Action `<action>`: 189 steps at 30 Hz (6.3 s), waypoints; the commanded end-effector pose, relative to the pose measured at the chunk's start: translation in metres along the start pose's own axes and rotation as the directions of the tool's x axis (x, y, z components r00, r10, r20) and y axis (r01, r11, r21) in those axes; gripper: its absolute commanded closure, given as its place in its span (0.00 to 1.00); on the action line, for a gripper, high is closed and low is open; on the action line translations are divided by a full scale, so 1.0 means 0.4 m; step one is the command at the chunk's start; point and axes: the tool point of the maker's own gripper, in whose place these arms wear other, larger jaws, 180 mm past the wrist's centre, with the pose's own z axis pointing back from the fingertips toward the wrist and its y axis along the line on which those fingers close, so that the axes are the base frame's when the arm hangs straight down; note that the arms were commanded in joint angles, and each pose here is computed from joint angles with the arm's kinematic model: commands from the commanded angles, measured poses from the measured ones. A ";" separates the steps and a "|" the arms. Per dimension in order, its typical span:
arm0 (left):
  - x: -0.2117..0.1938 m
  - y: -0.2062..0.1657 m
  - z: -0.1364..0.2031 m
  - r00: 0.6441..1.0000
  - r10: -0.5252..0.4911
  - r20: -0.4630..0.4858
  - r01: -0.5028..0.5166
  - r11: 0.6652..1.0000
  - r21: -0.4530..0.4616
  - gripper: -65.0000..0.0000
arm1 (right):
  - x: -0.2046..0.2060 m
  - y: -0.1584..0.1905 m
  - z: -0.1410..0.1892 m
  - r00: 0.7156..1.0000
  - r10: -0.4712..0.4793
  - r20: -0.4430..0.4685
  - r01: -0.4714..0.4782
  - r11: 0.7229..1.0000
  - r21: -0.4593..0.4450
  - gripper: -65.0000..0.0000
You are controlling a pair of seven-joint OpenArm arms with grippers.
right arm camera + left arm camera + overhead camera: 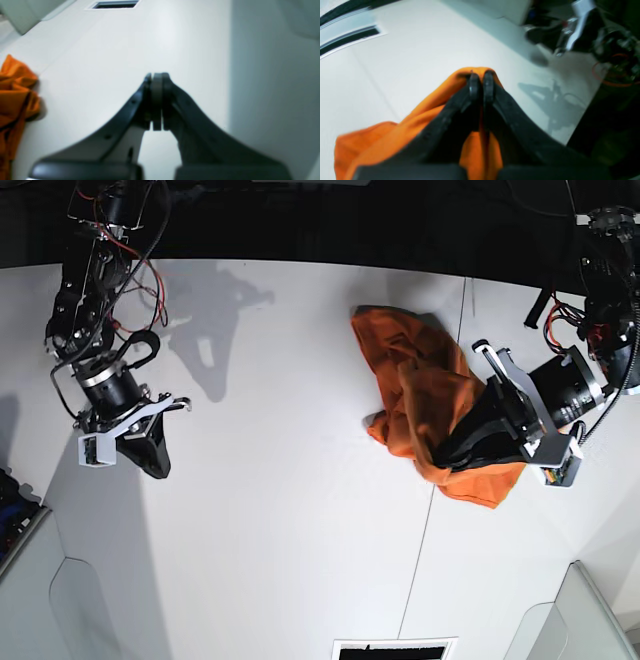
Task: Layout the t-shirt on the table in an organized manner, then fold the t-shirt properly
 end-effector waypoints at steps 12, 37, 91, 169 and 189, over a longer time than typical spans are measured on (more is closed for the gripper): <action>0.276 0.012 -0.070 0.927 -0.270 0.259 0.271 0.962 0.033 0.50 | -0.117 0.042 0.068 0.992 -0.100 -0.072 0.100 0.995 0.004 0.69; -0.209 0.203 -0.169 0.975 0.090 -0.202 -0.064 0.989 0.133 0.49 | -0.189 0.241 -0.010 0.984 -0.068 -0.167 0.092 0.987 0.135 0.44; -0.261 0.209 0.006 0.891 0.065 -0.450 -0.026 0.995 0.094 0.52 | -0.191 -0.014 0.081 0.941 -0.226 -0.254 0.226 0.974 -0.030 0.35; -0.334 0.382 -0.021 0.943 0.152 -0.296 -0.057 0.950 0.308 0.49 | -0.292 -0.121 0.242 0.895 -0.330 -0.300 0.279 0.939 -0.201 0.31; -0.462 0.396 -0.090 0.884 0.189 -0.428 -0.050 0.947 0.317 0.94 | -0.124 -0.054 0.170 0.932 -0.274 -0.238 0.274 0.961 -0.035 1.00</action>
